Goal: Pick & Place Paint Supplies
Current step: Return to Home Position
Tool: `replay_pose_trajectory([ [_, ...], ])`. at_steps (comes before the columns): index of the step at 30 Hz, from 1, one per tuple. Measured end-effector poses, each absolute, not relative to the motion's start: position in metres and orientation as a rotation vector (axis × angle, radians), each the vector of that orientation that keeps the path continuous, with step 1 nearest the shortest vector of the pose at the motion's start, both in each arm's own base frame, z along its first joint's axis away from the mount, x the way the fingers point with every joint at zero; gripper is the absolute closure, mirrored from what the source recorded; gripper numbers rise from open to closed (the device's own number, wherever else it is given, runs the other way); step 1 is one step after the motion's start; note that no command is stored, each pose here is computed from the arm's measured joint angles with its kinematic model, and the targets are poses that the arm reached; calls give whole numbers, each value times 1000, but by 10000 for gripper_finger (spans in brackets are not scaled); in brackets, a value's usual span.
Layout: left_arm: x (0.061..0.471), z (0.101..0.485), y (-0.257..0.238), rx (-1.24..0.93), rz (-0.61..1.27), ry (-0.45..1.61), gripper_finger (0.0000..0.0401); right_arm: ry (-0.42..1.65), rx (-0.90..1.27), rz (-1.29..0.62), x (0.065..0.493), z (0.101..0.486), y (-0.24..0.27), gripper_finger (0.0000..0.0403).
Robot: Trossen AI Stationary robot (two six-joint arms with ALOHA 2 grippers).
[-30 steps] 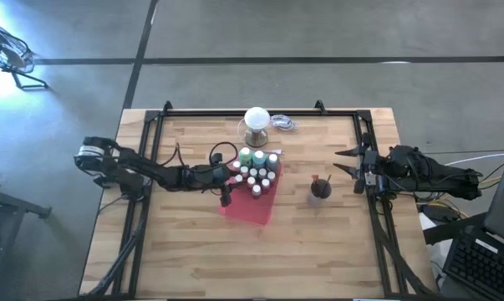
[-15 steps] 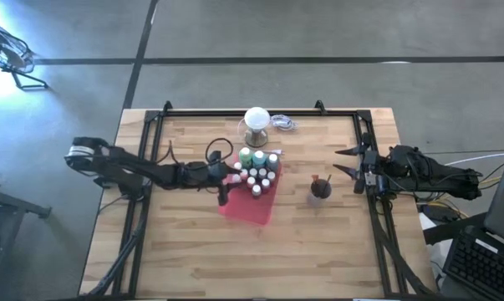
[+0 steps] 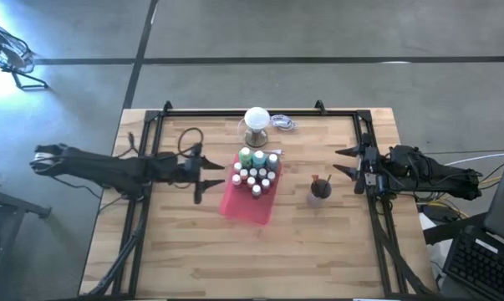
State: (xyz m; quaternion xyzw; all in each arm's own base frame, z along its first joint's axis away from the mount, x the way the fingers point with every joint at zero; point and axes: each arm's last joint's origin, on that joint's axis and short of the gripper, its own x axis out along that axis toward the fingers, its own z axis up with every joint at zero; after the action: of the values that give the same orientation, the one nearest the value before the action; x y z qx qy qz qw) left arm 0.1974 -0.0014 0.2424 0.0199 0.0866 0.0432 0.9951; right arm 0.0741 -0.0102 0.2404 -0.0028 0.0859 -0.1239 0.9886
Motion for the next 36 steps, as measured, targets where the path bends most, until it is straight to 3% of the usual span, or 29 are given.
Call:
replay_pose_trajectory([
  [9, 152, 256, 0, 90, 82, 199, 202, 170, 14, -251, 74, 240, -10, 161],
  [15, 135, 268, 0, 80, 86, 106, 202, 171, 13, -251, 74, 240, -10, 144],
  [31, 124, 275, 0, 76, 88, 41, 201, 172, 16, -251, 74, 240, -10, 98],
  [36, 119, 269, -1, -68, 62, 59, 201, 172, 15, -251, 74, 240, -10, 82],
])
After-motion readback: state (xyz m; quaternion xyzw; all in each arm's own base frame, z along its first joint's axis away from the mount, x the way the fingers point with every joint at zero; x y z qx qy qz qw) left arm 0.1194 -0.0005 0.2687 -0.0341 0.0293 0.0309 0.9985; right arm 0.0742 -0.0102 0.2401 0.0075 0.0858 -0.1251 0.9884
